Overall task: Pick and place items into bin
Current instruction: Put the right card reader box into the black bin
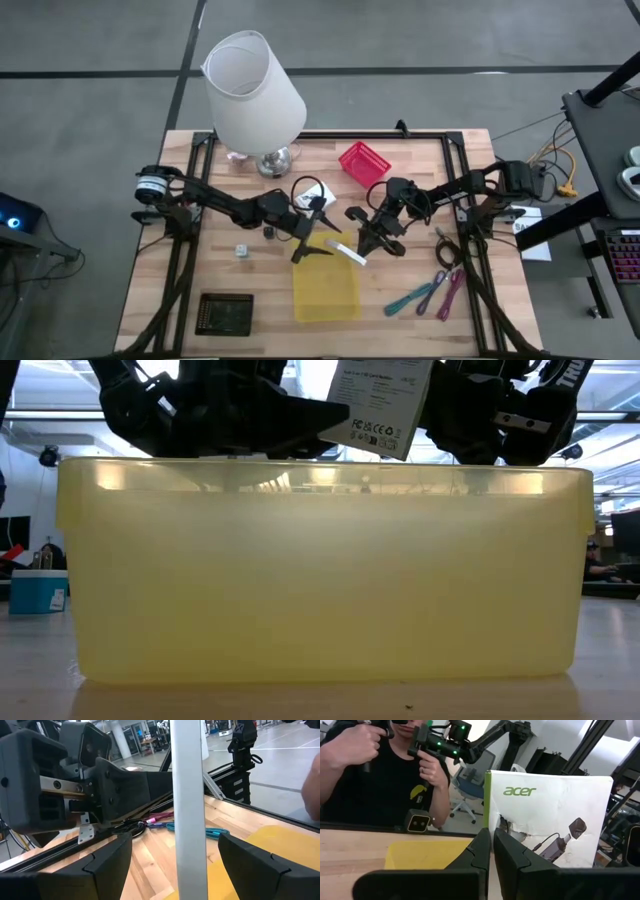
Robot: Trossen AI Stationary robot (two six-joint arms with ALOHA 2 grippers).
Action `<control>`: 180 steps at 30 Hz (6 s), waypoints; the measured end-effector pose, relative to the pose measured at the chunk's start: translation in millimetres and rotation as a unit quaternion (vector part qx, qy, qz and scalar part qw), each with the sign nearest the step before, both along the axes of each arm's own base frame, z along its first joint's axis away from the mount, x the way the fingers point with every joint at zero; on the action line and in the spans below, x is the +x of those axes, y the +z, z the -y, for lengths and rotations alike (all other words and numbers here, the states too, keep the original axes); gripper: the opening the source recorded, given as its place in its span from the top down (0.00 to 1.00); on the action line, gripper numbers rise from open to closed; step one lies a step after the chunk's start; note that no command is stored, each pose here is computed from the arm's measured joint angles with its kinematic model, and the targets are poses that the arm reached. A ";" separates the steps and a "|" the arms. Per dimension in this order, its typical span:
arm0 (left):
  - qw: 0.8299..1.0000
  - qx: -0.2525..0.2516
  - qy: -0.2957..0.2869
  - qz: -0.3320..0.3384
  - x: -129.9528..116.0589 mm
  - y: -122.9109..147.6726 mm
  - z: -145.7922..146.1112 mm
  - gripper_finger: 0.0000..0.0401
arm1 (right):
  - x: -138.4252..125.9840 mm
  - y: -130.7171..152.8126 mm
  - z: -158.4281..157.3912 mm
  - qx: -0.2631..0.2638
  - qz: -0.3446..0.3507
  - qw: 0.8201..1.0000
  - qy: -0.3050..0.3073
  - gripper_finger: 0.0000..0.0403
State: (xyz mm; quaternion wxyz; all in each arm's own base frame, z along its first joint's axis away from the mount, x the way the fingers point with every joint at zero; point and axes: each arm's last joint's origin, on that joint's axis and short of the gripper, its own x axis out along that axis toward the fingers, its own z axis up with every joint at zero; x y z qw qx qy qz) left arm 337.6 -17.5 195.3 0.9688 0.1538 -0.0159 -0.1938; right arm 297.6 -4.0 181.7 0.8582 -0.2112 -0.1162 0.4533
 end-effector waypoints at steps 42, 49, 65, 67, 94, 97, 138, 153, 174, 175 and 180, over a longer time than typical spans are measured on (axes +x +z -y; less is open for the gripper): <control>1.000 0.004 -0.003 0.001 -0.2 0.2 0.3 0.92 | -0.1 0.2 0.2 -0.001 0.001 1.000 0.000 0.98; 1.000 0.004 -0.002 0.001 -0.2 0.2 0.2 0.93 | -0.1 0.2 0.1 0.000 0.000 1.000 0.000 0.98; 1.000 0.004 0.006 0.001 -0.3 -0.1 -0.4 0.93 | 0.0 0.1 0.2 0.000 0.000 1.000 -0.002 0.87; 1.000 0.004 0.006 0.001 -0.3 -0.1 -0.6 0.93 | 0.0 0.1 -0.1 0.000 0.000 1.000 -0.001 0.83; 1.000 0.001 0.011 -0.022 -6.6 6.1 -1.7 0.93 | -2.6 -1.0 16.6 0.015 -0.027 0.999 -0.023 0.65; 0.999 0.000 0.012 -0.034 -9.8 10.1 -1.8 0.93 | -2.6 -1.0 17.4 0.016 -0.027 0.999 -0.031 0.66; 0.942 -0.162 0.052 -0.291 -92.1 59.0 4.6 0.93 | -6.0 15.3 24.4 -0.012 0.035 0.995 -0.098 0.68; 0.863 -0.200 0.140 -0.442 -114.4 73.5 21.2 0.93 | -4.0 16.8 24.6 -0.021 0.042 0.994 -0.099 0.69; 0.730 -0.272 0.230 -0.583 -144.4 107.4 47.4 0.93 | -3.8 16.6 24.9 -0.029 0.052 0.993 -0.107 0.71; 0.725 -0.272 0.231 -0.589 -146.0 107.5 48.9 0.93 | -3.8 16.7 24.9 -0.029 0.052 0.993 -0.107 0.71; 0.713 -0.279 0.231 -0.600 -150.3 108.4 57.5 0.93 | -3.8 16.7 24.9 -0.029 0.052 0.993 -0.107 0.71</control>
